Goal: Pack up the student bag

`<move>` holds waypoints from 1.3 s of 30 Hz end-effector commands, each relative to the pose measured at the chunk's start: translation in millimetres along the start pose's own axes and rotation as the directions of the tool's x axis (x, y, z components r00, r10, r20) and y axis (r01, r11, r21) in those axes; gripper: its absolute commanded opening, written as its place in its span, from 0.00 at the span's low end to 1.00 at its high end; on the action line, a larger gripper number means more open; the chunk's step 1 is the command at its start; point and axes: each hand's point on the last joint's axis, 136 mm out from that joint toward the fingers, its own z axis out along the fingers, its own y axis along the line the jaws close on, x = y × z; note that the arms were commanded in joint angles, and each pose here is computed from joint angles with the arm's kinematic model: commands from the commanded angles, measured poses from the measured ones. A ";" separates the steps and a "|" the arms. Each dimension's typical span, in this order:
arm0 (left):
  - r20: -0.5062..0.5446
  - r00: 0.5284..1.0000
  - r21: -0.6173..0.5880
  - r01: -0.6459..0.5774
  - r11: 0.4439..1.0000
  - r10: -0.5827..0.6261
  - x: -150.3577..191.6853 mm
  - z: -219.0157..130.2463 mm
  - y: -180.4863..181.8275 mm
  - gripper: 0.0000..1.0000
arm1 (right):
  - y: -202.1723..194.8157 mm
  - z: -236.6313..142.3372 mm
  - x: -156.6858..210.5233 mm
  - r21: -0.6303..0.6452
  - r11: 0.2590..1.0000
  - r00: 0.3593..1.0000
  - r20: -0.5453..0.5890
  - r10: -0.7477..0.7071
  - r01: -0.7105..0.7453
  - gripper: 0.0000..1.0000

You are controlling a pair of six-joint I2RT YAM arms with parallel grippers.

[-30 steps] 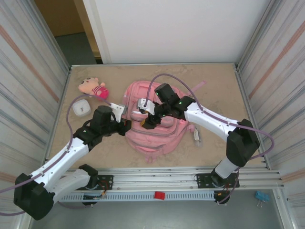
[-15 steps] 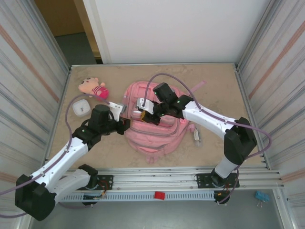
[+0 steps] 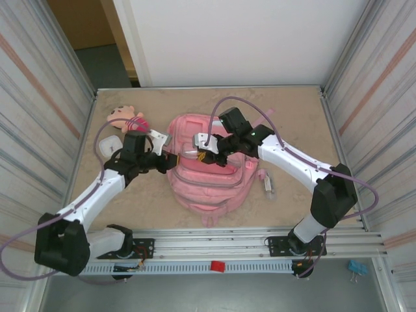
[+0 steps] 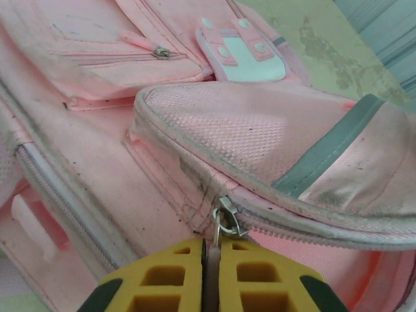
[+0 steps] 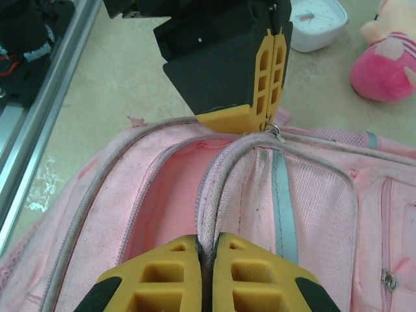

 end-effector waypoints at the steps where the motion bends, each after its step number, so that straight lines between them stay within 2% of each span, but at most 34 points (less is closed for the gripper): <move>1: 0.048 0.999 -0.215 0.007 0.977 0.003 -18.7 -1.6 55.6 0.20 | 23.6 -30.8 -29.5 -0.094 0.995 0.994 0.107 -0.013 0.023 0.00; 7: 0.127 0.991 -0.152 -0.011 0.988 0.031 -34.3 -20.5 30.8 0.46 | 17.3 -21.6 -23.6 -0.105 0.994 0.995 0.102 0.003 0.008 0.00; 10: 0.162 0.973 -0.093 -0.151 0.984 0.164 -37.5 -40.4 -0.2 0.61 | 16.8 -20.1 -23.8 -0.116 0.993 0.994 0.110 0.003 0.010 0.00; 12: 0.183 0.937 -0.060 -0.292 0.955 0.298 -35.6 -49.5 -23.1 0.68 | 16.9 -20.8 -25.4 -0.124 0.992 0.993 0.120 -0.001 0.016 0.00; 16: 0.175 0.842 0.011 -0.521 0.854 0.511 -23.1 -45.5 -62.6 0.79 | 20.0 -20.5 -29.2 -0.152 0.988 0.989 0.148 -0.015 0.037 0.00; 19: 0.144 0.785 0.053 -0.614 0.788 0.602 -19.1 -30.7 -80.6 0.83 | 21.9 -21.8 -32.8 -0.164 0.986 0.987 0.161 -0.007 0.034 0.02; 22: 0.094 0.748 0.069 -0.664 0.745 0.657 -17.5 -9.2 -85.1 0.84 | 25.7 -24.5 -35.0 -0.175 0.984 0.985 0.171 0.007 0.024 0.04; 24: 0.068 0.729 0.069 -0.684 0.726 0.681 -19.6 3.8 -85.1 0.79 | 28.3 -27.7 -37.3 -0.178 0.984 0.984 0.178 0.010 0.022 0.05; 27: 0.048 0.736 0.034 -0.677 0.735 0.676 -29.2 16.1 -79.6 0.45 | 29.5 -33.8 -38.5 -0.175 0.985 0.982 0.187 0.037 -0.003 0.09; 28: 0.039 0.744 0.008 -0.668 0.744 0.667 -31.9 17.6 -74.6 0.36 | 26.4 -37.5 -38.9 -0.165 0.986 0.979 0.195 0.066 -0.033 0.12; 30: 0.029 0.760 -0.039 -0.648 0.761 0.649 -34.8 15.4 -65.0 0.16 | 17.0 -46.3 -34.9 -0.133 0.982 0.966 0.203 0.161 -0.136 0.25; 32: 0.030 0.789 -0.071 -0.611 0.789 0.614 -34.5 8.7 -55.0 0.07 | -0.8 -56.3 -21.9 -0.060 0.950 0.929 0.198 0.312 -0.306 0.41; 34: 0.049 0.819 -0.087 -0.567 0.819 0.572 -33.1 -2.3 -46.7 0.05 | -22.0 -69.3 5.7 0.053 0.847 0.839 0.187 0.511 -0.528 0.55; 35: 0.059 0.832 -0.100 -0.545 0.832 0.552 -32.5 -7.3 -42.4 0.05 | -30.8 -75.4 22.0 0.116 0.779 0.784 0.184 0.593 -0.617 0.59; 37: 0.086 0.853 -0.129 -0.503 0.854 0.515 -31.9 -19.2 -32.5 0.06 | -43.8 -93.4 72.2 0.304 0.540 0.604 0.178 0.777 -0.785 0.62; 39: 0.107 0.858 -0.156 -0.484 0.861 0.502 -30.0 -27.8 -25.8 0.07 | -38.7 -112.0 117.0 0.452 0.328 0.447 0.185 0.875 -0.830 0.63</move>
